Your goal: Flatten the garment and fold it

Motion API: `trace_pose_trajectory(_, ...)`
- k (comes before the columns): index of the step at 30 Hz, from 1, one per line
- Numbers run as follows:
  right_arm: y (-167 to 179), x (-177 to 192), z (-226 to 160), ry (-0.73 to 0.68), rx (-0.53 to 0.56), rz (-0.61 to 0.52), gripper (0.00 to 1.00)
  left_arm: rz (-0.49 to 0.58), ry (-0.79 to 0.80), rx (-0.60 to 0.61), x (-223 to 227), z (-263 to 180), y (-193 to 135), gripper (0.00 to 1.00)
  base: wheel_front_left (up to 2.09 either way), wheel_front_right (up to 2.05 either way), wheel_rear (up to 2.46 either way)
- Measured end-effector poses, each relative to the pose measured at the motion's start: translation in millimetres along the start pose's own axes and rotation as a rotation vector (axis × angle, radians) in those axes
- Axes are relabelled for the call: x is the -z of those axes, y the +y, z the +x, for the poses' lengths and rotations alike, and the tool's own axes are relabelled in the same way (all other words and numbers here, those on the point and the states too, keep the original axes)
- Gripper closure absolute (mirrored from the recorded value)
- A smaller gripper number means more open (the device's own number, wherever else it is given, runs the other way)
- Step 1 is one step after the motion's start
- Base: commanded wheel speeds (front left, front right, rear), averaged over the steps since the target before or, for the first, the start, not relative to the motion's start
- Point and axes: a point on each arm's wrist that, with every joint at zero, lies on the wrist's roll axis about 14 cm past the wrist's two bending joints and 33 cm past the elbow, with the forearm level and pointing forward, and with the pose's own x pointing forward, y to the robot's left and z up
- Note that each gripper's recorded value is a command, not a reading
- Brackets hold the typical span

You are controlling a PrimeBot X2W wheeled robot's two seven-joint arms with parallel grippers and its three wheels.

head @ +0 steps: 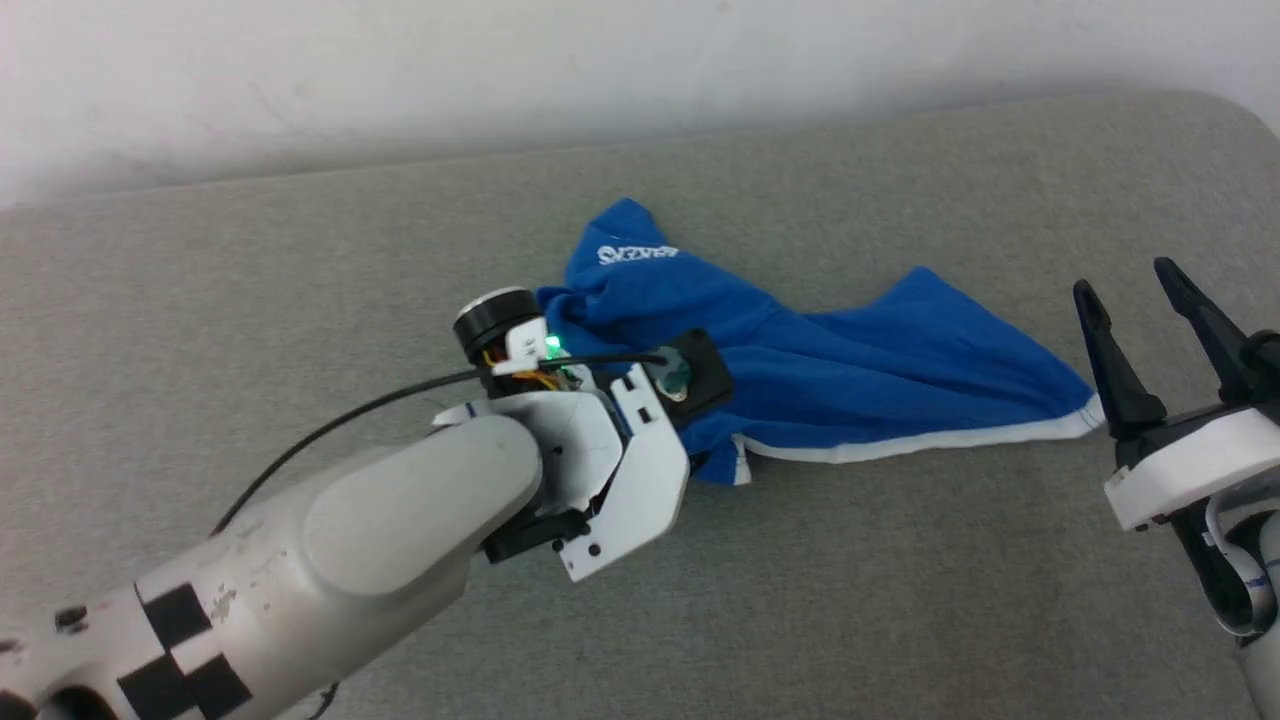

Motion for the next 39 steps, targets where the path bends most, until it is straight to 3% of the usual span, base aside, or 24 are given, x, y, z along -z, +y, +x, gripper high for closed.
trace_pose_trajectory(5, -10, 14, -7, 0.031, 0.048, 0.021, 0.00, 0.040, 0.050, 0.080, -5, 23, -6, 0.00, 0.00, 0.00, 0.00)
trace_pose_trajectory(11, -23, 37, -15, 0.078, 0.105, 0.038, 0.00, 0.062, 0.228, 0.200, 40, 51, -45, 0.00, 0.00, 0.00, 0.00)
trace_pose_trajectory(15, -34, 50, -18, 0.110, 0.135, 0.033, 0.00, 0.072, 0.264, 0.232, 47, 61, -51, 0.00, 0.00, 0.00, 0.00)
trace_pose_trajectory(16, -36, 53, -19, 0.119, 0.141, 0.033, 0.00, 0.069, 0.260, 0.240, 47, 62, -52, 0.29, 0.00, 0.00, 0.00)
trace_pose_trajectory(17, -38, 56, -20, 0.126, 0.147, 0.032, 0.00, 0.068, 0.254, 0.245, 46, 63, -53, 0.91, 0.00, 0.00, 0.00)
trace_pose_trajectory(18, -39, 58, -19, 0.130, 0.150, 0.033, 0.00, 0.066, 0.249, 0.250, 46, 64, -53, 1.00, 0.00, 0.00, 0.00)
trace_pose_trajectory(26, -39, 54, -16, 0.110, 0.153, 0.035, 0.00, 0.063, 0.120, 0.218, 42, 47, -44, 1.00, 0.00, 0.00, 0.00)
trace_pose_trajectory(35, -17, 50, -24, 0.095, 0.109, 0.057, 0.00, 0.019, 0.309, 0.001, 106, -37, 21, 1.00, 0.00, 0.00, 0.00)
trace_pose_trajectory(39, -1, 43, -20, 0.071, 0.073, 0.073, 0.00, -0.091, 0.397, 0.014, 140, -59, 3, 1.00, 0.00, 0.00, 0.00)
